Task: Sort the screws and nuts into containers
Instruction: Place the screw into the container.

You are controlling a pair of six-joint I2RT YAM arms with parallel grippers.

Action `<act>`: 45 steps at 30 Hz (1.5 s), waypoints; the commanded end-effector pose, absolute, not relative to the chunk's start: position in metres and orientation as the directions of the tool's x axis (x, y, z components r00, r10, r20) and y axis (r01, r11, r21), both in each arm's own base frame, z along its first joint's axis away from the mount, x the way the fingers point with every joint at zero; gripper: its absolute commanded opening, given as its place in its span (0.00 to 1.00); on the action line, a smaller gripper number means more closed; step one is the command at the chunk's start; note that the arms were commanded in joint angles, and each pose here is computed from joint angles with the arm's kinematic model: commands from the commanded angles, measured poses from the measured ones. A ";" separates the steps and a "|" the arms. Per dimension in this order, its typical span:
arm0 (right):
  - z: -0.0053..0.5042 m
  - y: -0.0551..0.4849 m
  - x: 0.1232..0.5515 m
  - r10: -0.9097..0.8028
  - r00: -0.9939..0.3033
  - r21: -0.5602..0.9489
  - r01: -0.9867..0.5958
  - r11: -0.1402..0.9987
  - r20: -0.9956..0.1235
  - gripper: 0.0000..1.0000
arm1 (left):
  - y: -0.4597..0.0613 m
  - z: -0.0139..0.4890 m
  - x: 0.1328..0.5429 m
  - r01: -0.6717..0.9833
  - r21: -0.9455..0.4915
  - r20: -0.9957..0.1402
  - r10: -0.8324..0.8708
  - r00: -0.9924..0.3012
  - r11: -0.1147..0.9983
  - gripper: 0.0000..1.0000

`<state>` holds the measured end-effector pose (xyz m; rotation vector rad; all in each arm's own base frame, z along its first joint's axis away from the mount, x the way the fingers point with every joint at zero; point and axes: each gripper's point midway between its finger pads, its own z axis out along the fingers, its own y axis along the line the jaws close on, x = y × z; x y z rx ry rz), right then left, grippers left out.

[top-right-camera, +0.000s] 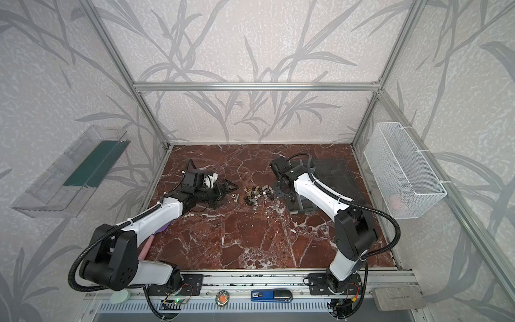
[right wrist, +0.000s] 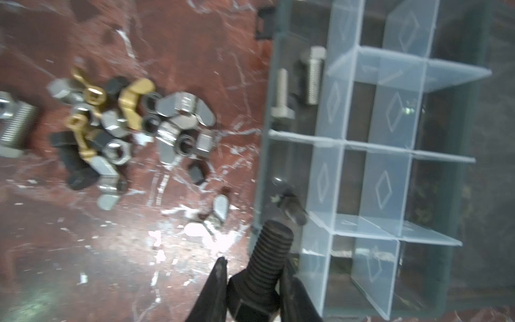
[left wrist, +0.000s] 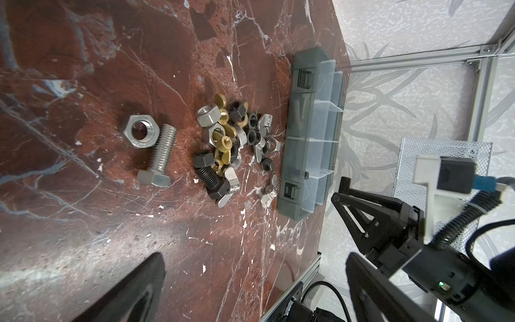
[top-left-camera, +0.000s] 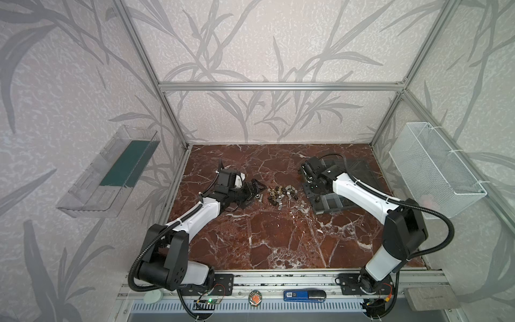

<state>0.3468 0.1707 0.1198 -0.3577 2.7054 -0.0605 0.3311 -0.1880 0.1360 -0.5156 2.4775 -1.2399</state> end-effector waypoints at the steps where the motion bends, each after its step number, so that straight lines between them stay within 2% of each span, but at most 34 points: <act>1: 0.117 0.148 0.343 -0.252 -0.889 -0.123 -0.221 0.967 -0.382 0.19 | -0.189 0.140 0.334 -0.157 -0.807 -0.144 -0.448 -0.882 0.569 0.99; 10: 0.082 0.134 0.335 -0.229 -0.927 -0.106 -0.206 0.973 -0.298 0.20 | -0.189 0.138 0.335 -0.168 -0.803 -0.137 -0.452 -0.882 0.571 0.99; 19: 0.061 0.134 0.336 -0.228 -0.938 -0.118 -0.204 0.972 -0.261 0.26 | -0.191 0.137 0.336 -0.171 -0.805 -0.130 -0.450 -0.883 0.568 0.99; 35: 0.042 0.141 0.351 -0.243 -0.941 -0.135 -0.216 0.967 -0.235 0.28 | -0.190 0.138 0.336 -0.169 -0.800 -0.132 -0.445 -0.886 0.575 0.99; 45: 0.049 0.142 0.361 -0.250 -0.938 -0.155 -0.216 0.964 -0.242 0.40 | -0.189 0.136 0.335 -0.173 -0.795 -0.133 -0.445 -0.885 0.582 0.99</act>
